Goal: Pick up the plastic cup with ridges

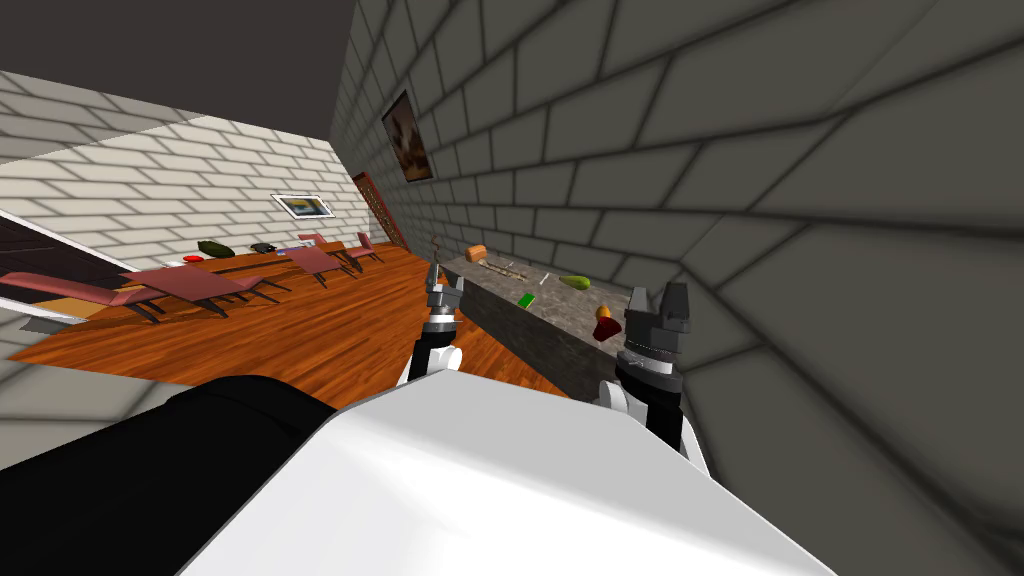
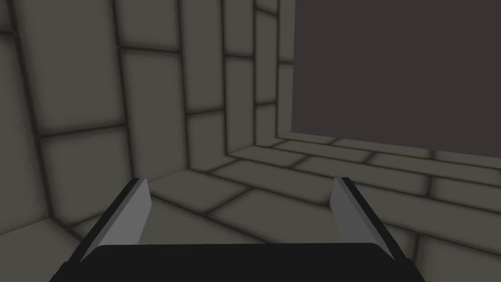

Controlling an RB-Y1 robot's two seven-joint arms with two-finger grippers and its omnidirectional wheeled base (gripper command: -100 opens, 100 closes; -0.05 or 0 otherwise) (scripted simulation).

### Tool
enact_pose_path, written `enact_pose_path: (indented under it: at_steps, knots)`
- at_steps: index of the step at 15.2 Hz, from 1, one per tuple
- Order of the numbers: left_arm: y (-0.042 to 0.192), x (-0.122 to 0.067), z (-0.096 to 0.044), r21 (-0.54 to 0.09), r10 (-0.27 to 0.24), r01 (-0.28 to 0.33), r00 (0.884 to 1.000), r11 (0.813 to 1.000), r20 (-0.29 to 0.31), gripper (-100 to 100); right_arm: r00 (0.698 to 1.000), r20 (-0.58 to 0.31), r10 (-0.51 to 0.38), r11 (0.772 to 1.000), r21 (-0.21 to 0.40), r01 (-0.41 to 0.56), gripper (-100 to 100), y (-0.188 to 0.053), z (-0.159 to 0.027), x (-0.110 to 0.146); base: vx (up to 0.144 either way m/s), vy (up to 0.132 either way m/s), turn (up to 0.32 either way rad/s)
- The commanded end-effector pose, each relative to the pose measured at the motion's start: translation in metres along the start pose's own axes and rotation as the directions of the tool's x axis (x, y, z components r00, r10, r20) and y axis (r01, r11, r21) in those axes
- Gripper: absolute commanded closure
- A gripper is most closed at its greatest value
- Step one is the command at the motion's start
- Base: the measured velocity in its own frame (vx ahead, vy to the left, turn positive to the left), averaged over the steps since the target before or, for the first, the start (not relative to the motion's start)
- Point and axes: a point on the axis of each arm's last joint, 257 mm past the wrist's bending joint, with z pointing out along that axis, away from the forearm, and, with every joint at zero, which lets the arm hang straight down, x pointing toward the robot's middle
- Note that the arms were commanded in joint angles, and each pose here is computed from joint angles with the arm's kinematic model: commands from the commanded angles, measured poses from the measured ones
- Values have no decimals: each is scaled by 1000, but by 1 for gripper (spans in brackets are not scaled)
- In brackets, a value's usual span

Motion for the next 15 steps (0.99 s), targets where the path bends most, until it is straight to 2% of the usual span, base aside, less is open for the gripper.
enact_pose_path:
  at_steps: [1,5,9,12,13,14,15]
  knots:
    - [0,0,0,0,0,0,1000,1000,0,0,999,-41,-18,1000,3,18,-100,-4,-2,5,2,4,11]
    - [0,0,0,0,0,0,1000,1000,0,0,992,-114,-56,998,10,57,-100,-14,-7,15,5,14,16]
    - [0,0,0,0,0,0,1000,1000,0,0,973,-207,-107,993,19,113,-100,-29,-16,25,10,22,19]
    - [0,0,0,0,0,0,1000,1000,0,0,941,-297,-164,983,29,180,-100,-49,-28,33,7,26,25]
    - [0,0,0,0,0,0,1000,1000,0,0,934,-314,-169,982,22,185,-100,-49,-28,34,5,28,20]
    - [0,0,0,0,0,0,1000,1000,0,0,917,-349,-195,975,30,219,-100,-61,-35,36,8,36,31]
    - [0,0,0,0,0,0,1000,1000,0,0,909,-366,-201,974,23,224,-100,-60,-36,37,7,37,23]
